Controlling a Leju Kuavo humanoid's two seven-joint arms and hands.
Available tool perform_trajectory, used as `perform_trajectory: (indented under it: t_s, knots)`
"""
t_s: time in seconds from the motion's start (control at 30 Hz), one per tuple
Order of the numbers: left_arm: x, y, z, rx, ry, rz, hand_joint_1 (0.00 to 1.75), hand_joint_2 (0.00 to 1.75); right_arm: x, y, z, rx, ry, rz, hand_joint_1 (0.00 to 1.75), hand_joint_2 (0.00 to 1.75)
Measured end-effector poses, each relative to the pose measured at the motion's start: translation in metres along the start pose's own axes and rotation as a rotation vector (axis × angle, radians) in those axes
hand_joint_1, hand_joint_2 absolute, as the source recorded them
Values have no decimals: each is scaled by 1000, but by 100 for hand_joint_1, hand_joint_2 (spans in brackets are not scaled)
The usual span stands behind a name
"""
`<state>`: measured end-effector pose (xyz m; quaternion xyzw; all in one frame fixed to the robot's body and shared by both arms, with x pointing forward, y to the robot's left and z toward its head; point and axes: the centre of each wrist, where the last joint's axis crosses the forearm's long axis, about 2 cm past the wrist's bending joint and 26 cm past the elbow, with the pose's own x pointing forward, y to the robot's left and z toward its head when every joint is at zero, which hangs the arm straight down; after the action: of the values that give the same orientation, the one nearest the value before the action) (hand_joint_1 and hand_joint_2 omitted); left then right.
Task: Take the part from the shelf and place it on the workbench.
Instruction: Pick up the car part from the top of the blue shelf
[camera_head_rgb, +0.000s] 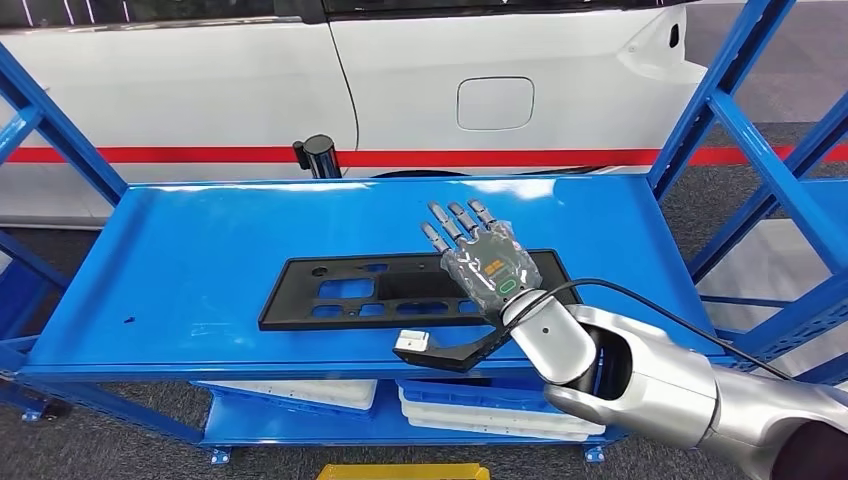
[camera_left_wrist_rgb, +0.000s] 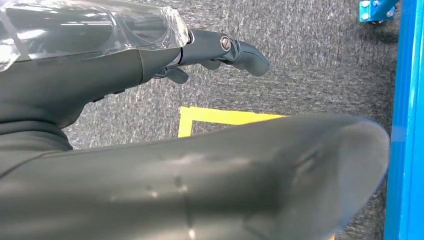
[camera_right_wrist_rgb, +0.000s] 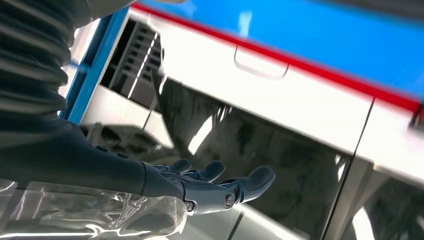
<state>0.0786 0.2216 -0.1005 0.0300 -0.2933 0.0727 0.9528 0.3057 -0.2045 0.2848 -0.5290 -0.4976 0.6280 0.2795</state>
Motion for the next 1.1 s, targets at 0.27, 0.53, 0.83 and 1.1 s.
perform_trajectory:
  t_s: [0.27, 0.53, 0.83, 1.1]
  knots:
    - [-5, -10, 4, -19, 26, 17, 0, 0, -17, -19, 18, -67, 27, 50, 0, 175]
    - [-7, -16, 7, -26, 35, 42, 0, 0, -26, -35, 30, -56, 8, 89, 0, 175]
    - [-9, -14, 7, -8, 50, 64, 0, 0, -32, -47, 45, 82, -29, 110, 0, 175]
    - [-8, -13, 6, 1, 40, 80, 0, 0, -37, -54, 58, 135, -26, 122, 0, 175]
